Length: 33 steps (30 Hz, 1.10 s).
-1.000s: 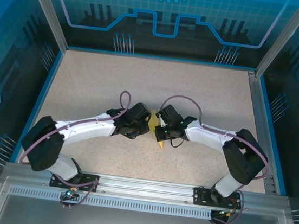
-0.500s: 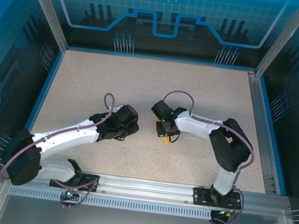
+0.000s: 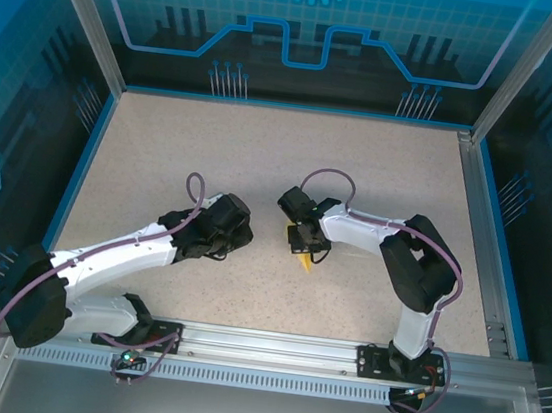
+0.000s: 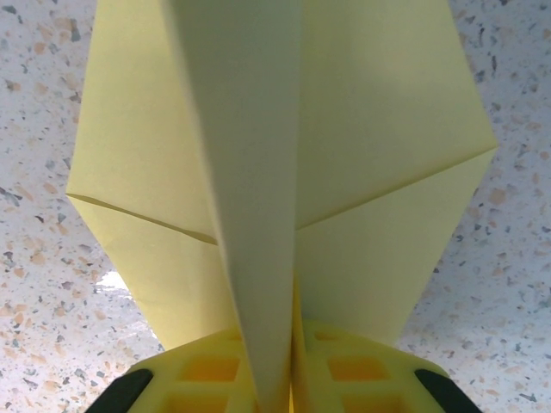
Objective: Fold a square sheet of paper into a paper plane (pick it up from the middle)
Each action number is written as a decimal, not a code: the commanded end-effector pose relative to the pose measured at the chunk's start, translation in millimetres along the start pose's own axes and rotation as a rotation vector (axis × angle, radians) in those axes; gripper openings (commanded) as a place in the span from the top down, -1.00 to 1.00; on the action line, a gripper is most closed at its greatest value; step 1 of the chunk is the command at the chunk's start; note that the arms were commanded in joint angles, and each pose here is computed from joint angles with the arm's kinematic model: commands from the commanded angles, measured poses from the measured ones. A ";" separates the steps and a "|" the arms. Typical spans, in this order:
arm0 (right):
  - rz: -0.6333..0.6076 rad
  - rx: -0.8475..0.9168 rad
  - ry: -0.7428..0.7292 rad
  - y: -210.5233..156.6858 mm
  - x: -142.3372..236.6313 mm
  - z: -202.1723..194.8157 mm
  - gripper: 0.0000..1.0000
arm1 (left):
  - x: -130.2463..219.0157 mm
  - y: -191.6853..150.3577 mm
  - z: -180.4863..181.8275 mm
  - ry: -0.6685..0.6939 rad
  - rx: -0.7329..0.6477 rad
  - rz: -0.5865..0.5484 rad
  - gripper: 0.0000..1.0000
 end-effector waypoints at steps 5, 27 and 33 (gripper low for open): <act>0.113 -0.041 0.031 -26.8 -28.8 5.2 0.73 | -2.1 3.1 3.1 0.015 0.010 -0.011 0.27; 0.099 -0.096 0.013 6.9 -25.6 5.1 0.67 | -1.1 3.4 -4.9 0.016 -0.039 -0.005 0.27; 0.115 -0.089 0.002 7.0 -29.0 6.3 0.58 | -0.1 4.0 -7.2 0.013 -0.049 -0.007 0.26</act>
Point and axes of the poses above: each hand's point on the last joint's axis, 136 mm out from that joint toward the fingers, its own x axis back along the fingers, its own z axis along the line the jaws close on, y = z × x, the point moved 2 cm from there along x, back along the fingers, and after that the axes turned 11 degrees about x, right-handed, at the moved point
